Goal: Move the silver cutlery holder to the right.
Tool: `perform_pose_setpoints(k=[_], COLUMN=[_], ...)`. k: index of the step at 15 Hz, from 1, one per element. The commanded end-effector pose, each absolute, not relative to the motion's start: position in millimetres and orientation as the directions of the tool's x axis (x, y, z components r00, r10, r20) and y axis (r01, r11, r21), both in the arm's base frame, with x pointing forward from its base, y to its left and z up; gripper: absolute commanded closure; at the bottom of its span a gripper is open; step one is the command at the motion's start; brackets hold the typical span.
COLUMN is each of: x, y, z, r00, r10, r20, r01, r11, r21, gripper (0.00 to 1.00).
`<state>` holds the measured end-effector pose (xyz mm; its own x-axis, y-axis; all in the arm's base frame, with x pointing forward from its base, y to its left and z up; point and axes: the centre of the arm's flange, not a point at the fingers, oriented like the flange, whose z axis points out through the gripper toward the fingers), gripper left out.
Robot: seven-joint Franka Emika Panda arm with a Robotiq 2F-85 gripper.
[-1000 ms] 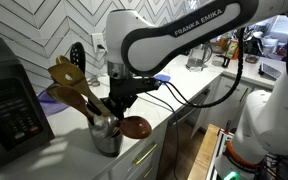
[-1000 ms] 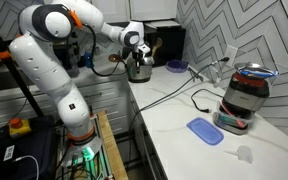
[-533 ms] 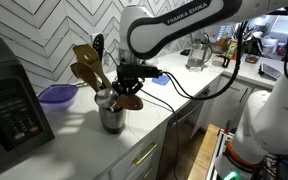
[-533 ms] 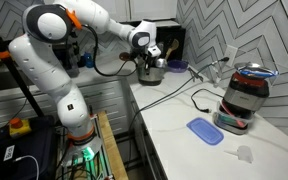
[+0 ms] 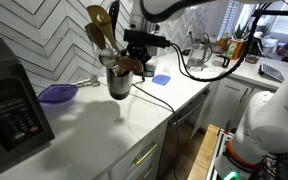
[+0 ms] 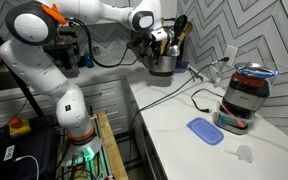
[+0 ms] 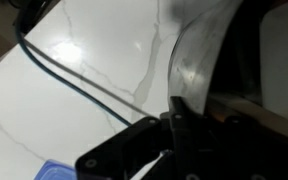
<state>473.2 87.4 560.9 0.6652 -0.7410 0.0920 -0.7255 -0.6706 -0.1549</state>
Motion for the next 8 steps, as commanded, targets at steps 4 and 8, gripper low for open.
perform_pose_setpoints(k=[4, 8], x=[426.3, 387.9], y=[-9.1, -85.9], z=[659.3, 662.4], r00=[0.396, 0.194], r10=[-0.902, -0.969], r20=[0.169, 0.154], r01=[-0.911, -0.980], r11=[-0.409, -0.199], r21=[-0.047, -0.016], gripper=[0.99, 0.99])
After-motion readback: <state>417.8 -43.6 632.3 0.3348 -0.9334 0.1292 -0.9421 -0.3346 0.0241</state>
